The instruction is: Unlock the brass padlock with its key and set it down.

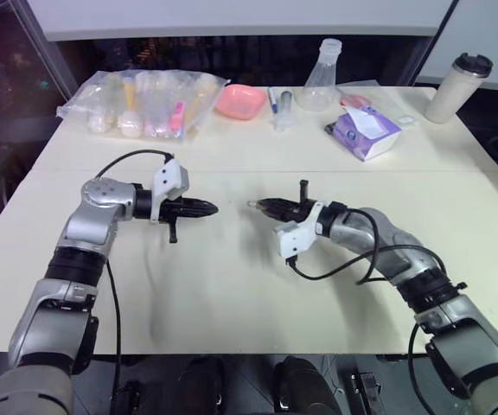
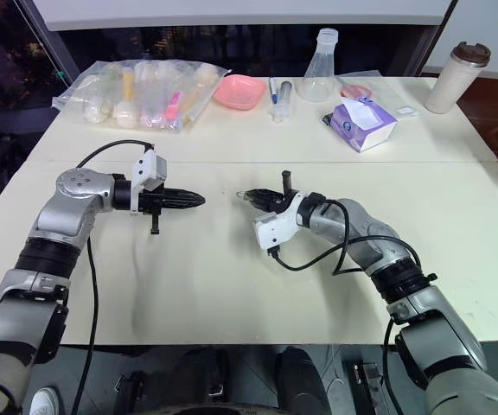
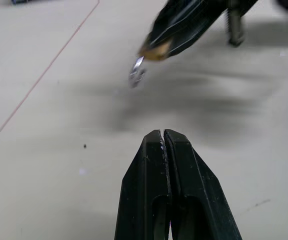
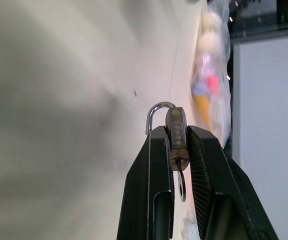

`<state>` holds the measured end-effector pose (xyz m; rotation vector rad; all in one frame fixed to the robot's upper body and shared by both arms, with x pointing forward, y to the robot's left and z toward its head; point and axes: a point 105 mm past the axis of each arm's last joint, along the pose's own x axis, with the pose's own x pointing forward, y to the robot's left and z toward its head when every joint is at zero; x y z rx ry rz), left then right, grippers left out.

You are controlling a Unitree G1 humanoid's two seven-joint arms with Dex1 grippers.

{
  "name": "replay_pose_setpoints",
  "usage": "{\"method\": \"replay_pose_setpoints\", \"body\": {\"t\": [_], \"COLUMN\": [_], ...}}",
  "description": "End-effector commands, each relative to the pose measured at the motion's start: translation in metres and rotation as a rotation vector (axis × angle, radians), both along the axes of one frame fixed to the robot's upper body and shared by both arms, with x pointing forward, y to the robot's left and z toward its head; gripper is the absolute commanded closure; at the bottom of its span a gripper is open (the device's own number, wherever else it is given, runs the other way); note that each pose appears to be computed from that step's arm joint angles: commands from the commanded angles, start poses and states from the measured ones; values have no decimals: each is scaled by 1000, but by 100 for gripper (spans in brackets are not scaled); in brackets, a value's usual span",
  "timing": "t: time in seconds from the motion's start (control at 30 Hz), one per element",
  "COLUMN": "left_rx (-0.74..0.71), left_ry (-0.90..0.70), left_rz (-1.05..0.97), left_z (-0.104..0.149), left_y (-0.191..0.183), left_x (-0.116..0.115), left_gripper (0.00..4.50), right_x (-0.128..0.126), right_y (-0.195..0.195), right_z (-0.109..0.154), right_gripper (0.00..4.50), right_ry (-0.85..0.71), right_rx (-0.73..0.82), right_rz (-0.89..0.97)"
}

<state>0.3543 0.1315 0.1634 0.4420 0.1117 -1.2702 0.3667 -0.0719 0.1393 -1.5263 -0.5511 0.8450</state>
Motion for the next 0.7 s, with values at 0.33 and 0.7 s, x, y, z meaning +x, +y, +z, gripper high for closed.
{"method": "replay_pose_setpoints", "body": {"t": [0.33,0.7], "left_rx": [-46,-46], "left_ry": [-39,-42], "left_rz": [33,33], "left_z": [13,13], "left_y": [2,1], "left_x": [-5,-2], "left_gripper": [450,450], "right_x": [-15,-25], "right_y": [9,-22], "right_z": [-37,-25], "right_gripper": [266,3], "right_ry": [132,396], "right_rx": [3,93], "right_rz": [61,-81]}}
